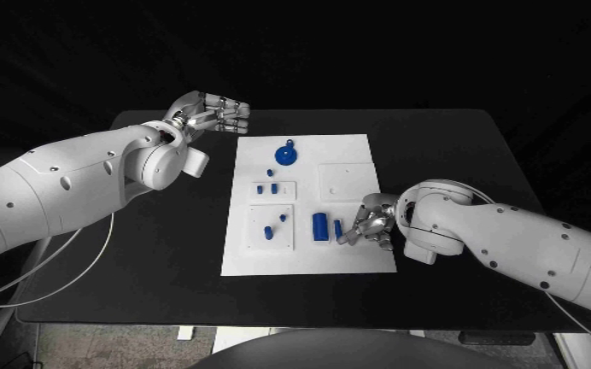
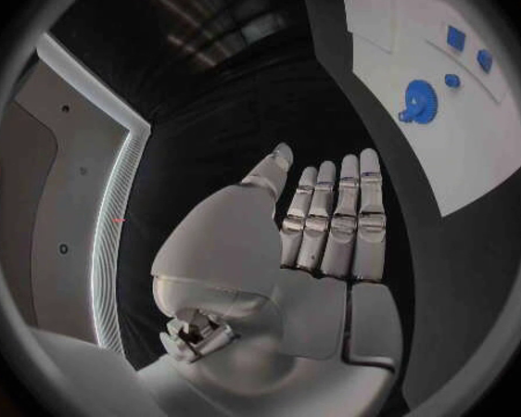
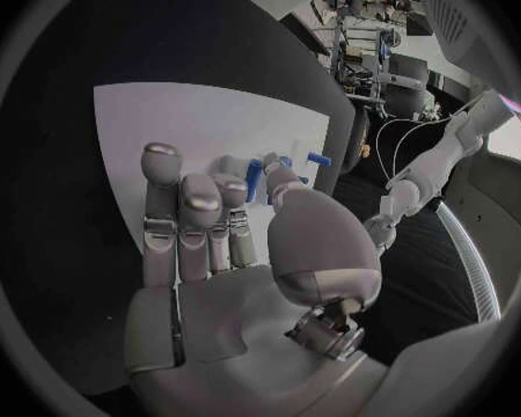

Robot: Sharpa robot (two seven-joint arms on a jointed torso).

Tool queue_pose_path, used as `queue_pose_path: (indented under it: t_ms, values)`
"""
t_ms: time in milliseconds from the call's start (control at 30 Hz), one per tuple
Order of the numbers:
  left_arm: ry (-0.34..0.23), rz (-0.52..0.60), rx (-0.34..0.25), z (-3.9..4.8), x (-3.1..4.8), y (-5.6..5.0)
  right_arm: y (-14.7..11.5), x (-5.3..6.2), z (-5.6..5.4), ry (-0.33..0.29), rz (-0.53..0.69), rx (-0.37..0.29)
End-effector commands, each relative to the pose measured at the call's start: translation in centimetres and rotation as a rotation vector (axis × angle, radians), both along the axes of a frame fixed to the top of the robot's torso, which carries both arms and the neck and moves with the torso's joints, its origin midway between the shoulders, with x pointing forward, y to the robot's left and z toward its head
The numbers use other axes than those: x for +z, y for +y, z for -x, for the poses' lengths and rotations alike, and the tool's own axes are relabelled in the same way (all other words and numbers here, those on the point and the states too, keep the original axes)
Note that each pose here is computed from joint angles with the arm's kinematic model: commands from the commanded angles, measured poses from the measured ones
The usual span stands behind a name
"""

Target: Assemble the parts on the task board

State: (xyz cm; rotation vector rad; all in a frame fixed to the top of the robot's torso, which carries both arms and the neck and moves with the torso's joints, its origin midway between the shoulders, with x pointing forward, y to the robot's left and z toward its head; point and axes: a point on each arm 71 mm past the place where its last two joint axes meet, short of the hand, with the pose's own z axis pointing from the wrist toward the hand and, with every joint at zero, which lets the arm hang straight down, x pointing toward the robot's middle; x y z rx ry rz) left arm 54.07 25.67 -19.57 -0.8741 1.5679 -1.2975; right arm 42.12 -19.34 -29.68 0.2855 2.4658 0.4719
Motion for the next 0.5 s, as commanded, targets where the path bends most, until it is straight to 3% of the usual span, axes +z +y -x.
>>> queue_pose_path:
  t_ms: [33, 500]
  values:
    - [0.001, 0.009, -0.015, 0.04, 0.03, -0.17, 0.14, -0.24, 0.33, 0.02, -0.012, 0.041]
    - [0.002, 0.009, -0.017, 0.02, 0.0, -0.23, -0.06, -0.46, 0.05, 0.009, 0.0, 0.003]
